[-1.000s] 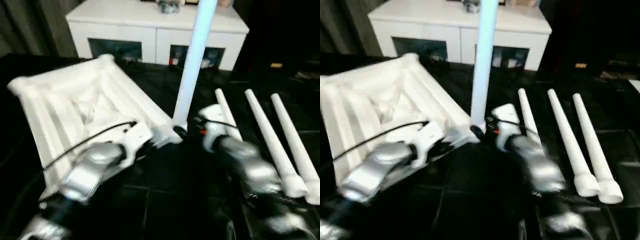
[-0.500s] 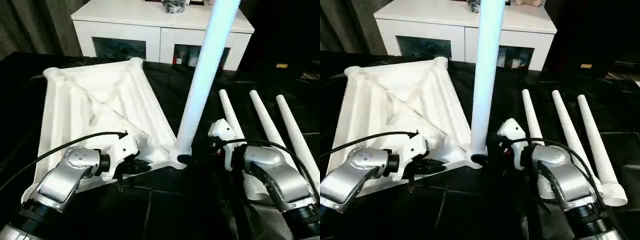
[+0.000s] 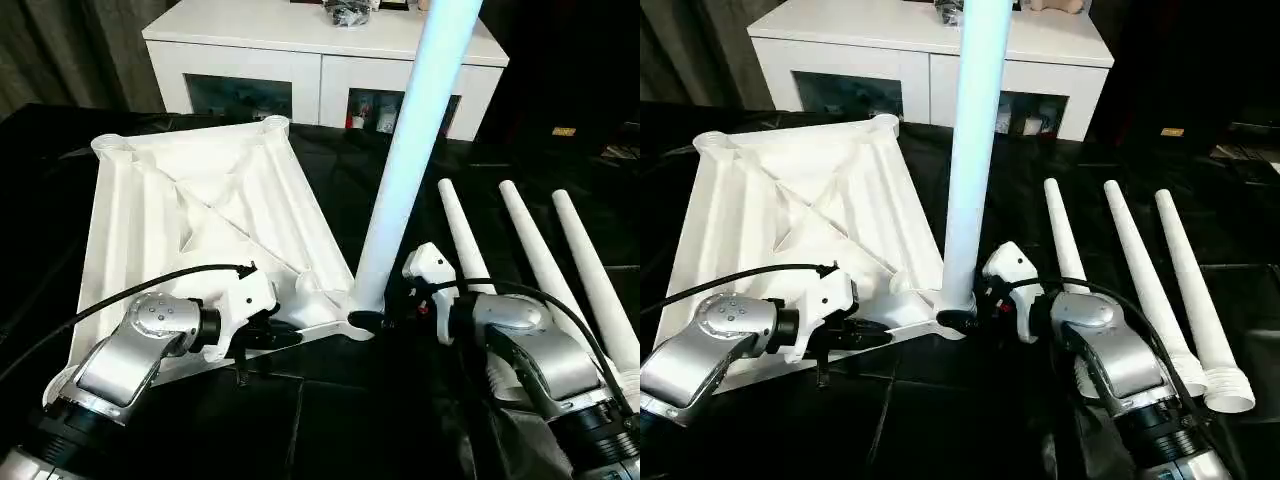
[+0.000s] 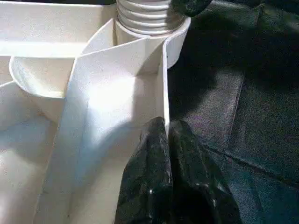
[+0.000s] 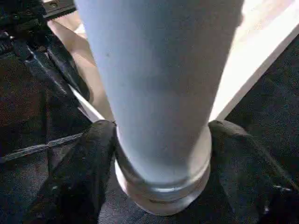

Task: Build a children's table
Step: Rotate leg to tighten

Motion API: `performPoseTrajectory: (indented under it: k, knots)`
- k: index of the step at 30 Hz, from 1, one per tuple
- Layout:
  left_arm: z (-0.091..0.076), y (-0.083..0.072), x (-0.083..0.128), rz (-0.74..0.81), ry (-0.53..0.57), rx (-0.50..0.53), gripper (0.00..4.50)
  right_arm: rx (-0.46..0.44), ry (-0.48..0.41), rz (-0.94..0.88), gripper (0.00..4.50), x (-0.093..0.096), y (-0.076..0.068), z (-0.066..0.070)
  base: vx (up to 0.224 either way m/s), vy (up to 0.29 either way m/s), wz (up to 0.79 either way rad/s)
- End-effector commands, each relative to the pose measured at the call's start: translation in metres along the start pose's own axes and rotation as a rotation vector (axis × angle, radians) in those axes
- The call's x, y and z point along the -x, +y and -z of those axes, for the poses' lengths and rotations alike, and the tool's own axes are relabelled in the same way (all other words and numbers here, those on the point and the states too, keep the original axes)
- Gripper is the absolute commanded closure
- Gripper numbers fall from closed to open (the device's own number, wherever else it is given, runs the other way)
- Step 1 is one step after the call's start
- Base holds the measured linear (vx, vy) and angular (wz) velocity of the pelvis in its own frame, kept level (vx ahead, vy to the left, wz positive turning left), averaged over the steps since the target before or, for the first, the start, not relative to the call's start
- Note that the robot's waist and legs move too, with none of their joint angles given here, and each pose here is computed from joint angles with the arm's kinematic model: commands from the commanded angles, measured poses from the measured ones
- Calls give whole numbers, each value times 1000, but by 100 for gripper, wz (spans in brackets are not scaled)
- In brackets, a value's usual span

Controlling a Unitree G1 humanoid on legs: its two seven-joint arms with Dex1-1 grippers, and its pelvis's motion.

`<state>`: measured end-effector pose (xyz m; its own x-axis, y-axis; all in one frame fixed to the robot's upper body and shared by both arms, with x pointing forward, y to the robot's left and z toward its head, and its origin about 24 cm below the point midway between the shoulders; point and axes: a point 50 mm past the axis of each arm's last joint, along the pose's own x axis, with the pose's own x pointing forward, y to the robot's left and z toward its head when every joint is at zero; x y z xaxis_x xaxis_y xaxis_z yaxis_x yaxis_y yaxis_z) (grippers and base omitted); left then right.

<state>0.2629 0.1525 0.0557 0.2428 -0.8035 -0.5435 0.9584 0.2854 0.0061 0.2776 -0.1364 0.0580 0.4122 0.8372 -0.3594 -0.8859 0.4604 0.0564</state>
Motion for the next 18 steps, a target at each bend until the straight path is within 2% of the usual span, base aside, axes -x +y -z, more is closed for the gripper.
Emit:
performPoseTrajectory:
  k: [1,5,7,8,10,11,12,13,15,17,18]
  knots:
    - [-11,-2,-1,52,-36,-40,450,-2,1,-13,151,0,-1,0,0,0,0]
    - [-9,-3,0,57,-29,-34,450,-10,17,-29,179,0,1,4,0,0,0]
    - [-5,-4,0,51,-12,-24,450,-31,56,30,180,-2,-2,14,0,0,0]
    - [-5,-4,0,51,-12,-24,450,-31,56,30,183,-2,-2,14,0,0,0]
    - [-2,-2,-3,13,7,-14,450,-55,75,141,184,-6,-11,20,0,0,0]
    - [0,4,-11,-80,17,23,450,-144,66,365,184,-15,-27,27,0,0,0]
    - [-1,7,-15,-115,13,48,450,-192,59,428,185,-18,-30,29,-62,-11,-5]
    - [-1,7,-16,-128,12,58,450,-210,57,451,185,-19,-31,30,-58,-7,-4]
    - [-8,14,-36,-244,-10,135,450,-336,67,622,185,-34,-37,37,-29,-4,-2]
    - [-10,15,-41,-271,-15,153,450,-352,75,648,185,-37,-36,38,0,0,0]
    - [-16,18,-50,-321,-31,186,450,-377,83,692,185,-45,-36,38,0,0,0]
